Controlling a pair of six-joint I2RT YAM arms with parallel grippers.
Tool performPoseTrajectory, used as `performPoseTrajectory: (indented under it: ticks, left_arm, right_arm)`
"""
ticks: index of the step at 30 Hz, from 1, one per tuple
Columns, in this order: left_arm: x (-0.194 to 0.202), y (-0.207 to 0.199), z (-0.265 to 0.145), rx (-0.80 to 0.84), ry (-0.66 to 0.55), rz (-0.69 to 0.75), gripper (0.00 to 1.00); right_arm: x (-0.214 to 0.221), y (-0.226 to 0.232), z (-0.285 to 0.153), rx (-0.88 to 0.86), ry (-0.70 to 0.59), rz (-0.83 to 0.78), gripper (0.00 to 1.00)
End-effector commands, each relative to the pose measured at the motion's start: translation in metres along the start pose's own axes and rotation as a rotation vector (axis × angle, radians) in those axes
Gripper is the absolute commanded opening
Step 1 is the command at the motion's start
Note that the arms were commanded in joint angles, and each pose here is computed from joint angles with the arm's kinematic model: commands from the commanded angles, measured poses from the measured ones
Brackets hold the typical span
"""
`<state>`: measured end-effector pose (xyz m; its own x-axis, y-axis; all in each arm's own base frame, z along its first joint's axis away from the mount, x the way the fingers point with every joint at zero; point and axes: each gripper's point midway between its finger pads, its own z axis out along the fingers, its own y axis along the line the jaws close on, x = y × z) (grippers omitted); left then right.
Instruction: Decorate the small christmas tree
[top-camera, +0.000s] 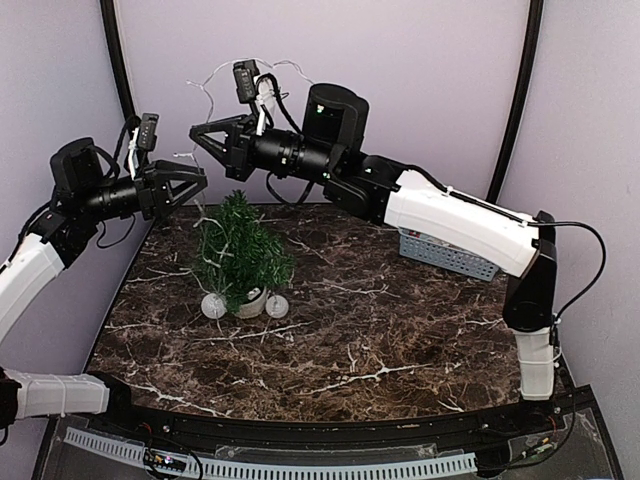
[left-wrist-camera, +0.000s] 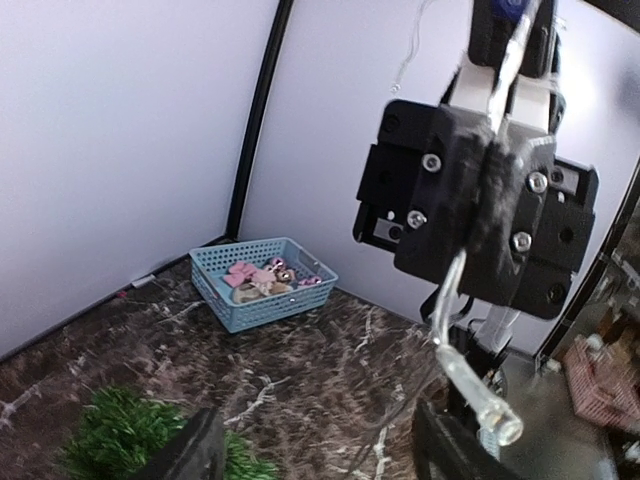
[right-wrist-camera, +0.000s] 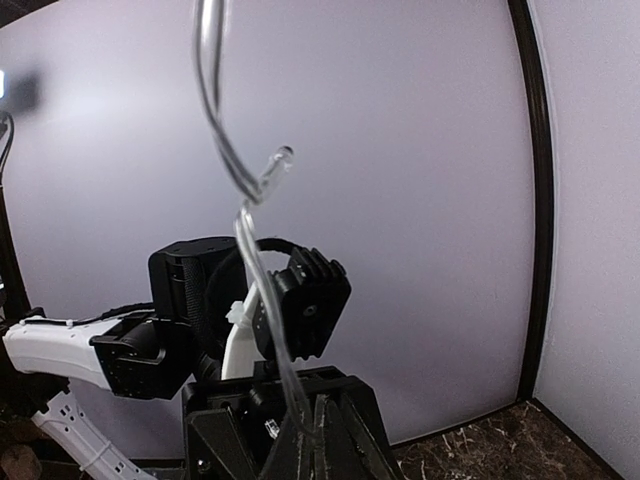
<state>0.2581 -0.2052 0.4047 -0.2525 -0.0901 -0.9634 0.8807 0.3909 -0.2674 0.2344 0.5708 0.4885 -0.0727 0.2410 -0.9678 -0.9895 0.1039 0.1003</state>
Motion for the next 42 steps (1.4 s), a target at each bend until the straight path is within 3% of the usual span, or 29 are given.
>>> performPoseTrajectory:
  ticks: [1,5,7,10,15,16,19,21,24,26,28,34,39,42]
  left_arm:
    - [-0.016,-0.017,0.0,0.073,-0.02,0.045,0.56]
    - [-0.018,-0.017,0.003,0.088,-0.017,0.044,0.48]
    - [-0.02,-0.018,0.003,0.099,-0.017,0.047,0.34]
    - [-0.023,-0.022,0.004,0.122,-0.017,0.049,0.05]
    - [-0.042,-0.034,-0.004,0.119,-0.081,0.081,0.0]
    - [-0.047,-0.036,-0.005,0.117,-0.094,0.085,0.0]
    - [-0.063,-0.036,-0.009,0.088,-0.138,0.074,0.0]
    - [-0.074,-0.035,-0.011,0.054,-0.169,0.072,0.0]
    - [-0.087,-0.033,-0.014,0.018,-0.205,0.077,0.0]
    - [-0.092,-0.032,-0.015,0.006,-0.218,0.078,0.0]
    - [-0.095,-0.031,-0.014,0.001,-0.223,0.078,0.0]
    - [-0.097,-0.031,-0.013,0.009,-0.225,0.066,0.0]
    - [-0.1,-0.032,-0.015,-0.002,-0.224,0.073,0.0]
    - [-0.099,-0.031,-0.015,-0.009,-0.216,0.072,0.0]
  right_arm:
    - [-0.037,0.018,-0.007,-0.036,-0.071,-0.02,0.0]
    - [-0.032,0.016,-0.004,-0.03,-0.059,-0.01,0.0]
    - [-0.029,0.015,-0.003,-0.027,-0.051,-0.004,0.0]
    - [-0.024,0.01,-0.002,0.0,-0.041,0.003,0.0]
    - [-0.017,-0.013,-0.006,0.09,-0.015,0.053,0.0]
    - [-0.013,-0.019,-0.007,0.104,-0.005,0.069,0.04]
    - [-0.003,-0.028,-0.014,0.117,0.026,0.105,0.45]
    - [0.004,-0.026,-0.02,0.106,0.051,0.106,0.67]
    - [0.014,-0.01,-0.03,0.032,0.084,0.089,0.8]
    - [0.024,0.002,-0.036,-0.033,0.109,0.074,0.84]
    - [0.037,0.006,-0.041,-0.062,0.137,0.074,0.85]
    - [0.057,0.0,-0.037,-0.052,0.184,0.055,0.75]
    - [0.063,-0.005,-0.027,-0.056,0.205,0.029,0.5]
    - [0.062,-0.003,-0.024,-0.077,0.201,0.021,0.42]
